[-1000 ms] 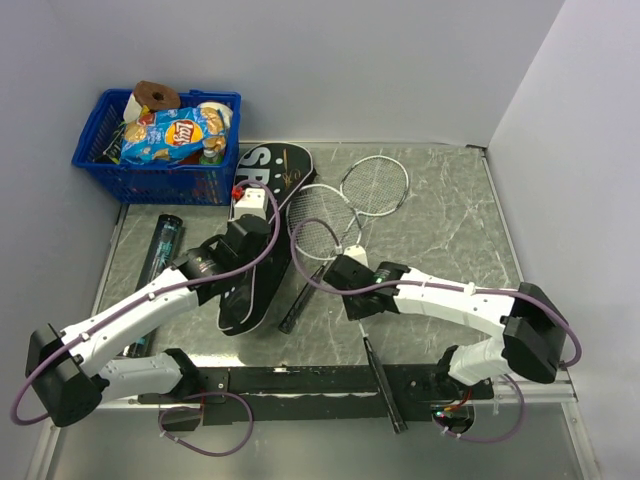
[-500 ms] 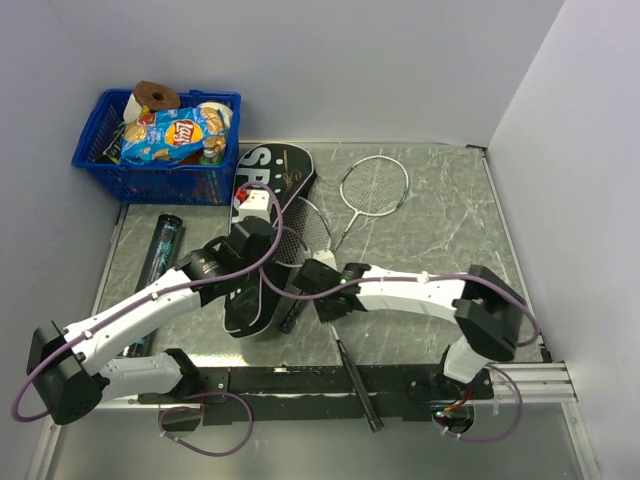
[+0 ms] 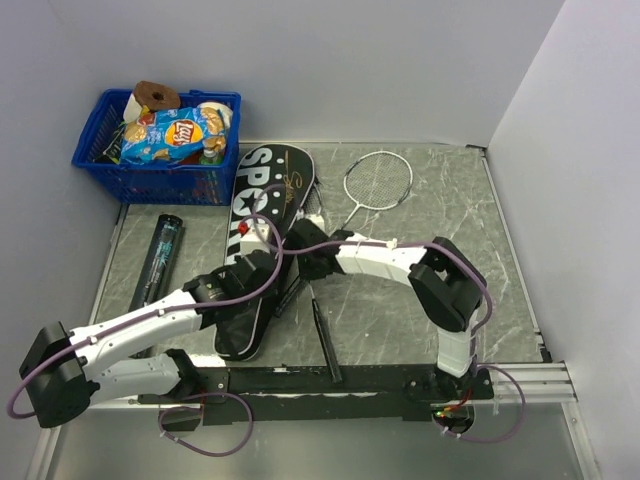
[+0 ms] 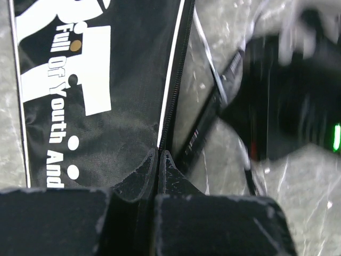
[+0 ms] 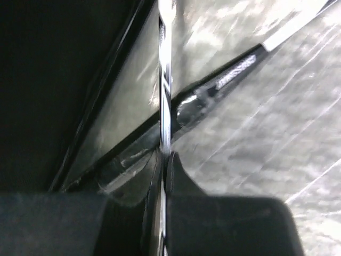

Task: Pack up the badminton gear

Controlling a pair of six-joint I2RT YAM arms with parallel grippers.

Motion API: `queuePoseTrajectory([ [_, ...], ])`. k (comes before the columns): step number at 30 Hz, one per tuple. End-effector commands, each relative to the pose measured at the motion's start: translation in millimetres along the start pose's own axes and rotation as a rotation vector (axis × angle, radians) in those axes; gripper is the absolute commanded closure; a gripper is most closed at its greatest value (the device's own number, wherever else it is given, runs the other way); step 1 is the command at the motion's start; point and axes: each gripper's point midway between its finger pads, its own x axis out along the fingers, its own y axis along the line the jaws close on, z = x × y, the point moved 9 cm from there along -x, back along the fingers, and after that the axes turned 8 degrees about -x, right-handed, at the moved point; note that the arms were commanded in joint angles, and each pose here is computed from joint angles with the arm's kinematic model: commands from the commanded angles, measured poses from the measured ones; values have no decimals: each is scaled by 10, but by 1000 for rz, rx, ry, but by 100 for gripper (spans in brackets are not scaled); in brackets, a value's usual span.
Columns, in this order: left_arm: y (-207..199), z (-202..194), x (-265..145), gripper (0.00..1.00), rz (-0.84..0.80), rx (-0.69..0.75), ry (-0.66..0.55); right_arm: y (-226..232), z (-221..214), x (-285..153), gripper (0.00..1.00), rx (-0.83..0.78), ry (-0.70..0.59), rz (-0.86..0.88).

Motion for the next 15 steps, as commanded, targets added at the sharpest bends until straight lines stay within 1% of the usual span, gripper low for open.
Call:
queuePoseTrajectory([
  [1,-132,22,-101,99,-93,-37,-15,36,597,9,100,89,-189,92],
  [2,-131,26,-111,99,-95,-37,-17,56,659,31,100,85,-199,105],
  [3,-130,30,-113,99,-95,-36,-19,58,700,43,95,87,-196,119],
  [5,-127,39,-123,99,-92,-34,-23,93,759,56,91,75,-194,134],
  [8,-118,61,-125,99,-78,-29,-33,122,733,30,73,81,-191,174],
  [9,-120,65,-123,99,-77,-28,-34,124,728,15,63,86,-202,187],
  [11,-133,80,-113,99,-74,-19,-39,79,631,-20,56,95,-196,191],
  [12,-135,77,-103,99,-69,-17,-38,68,611,-48,51,96,-198,197],
  [15,-169,92,-73,99,-65,-5,-39,6,485,-162,46,98,-193,210],
])
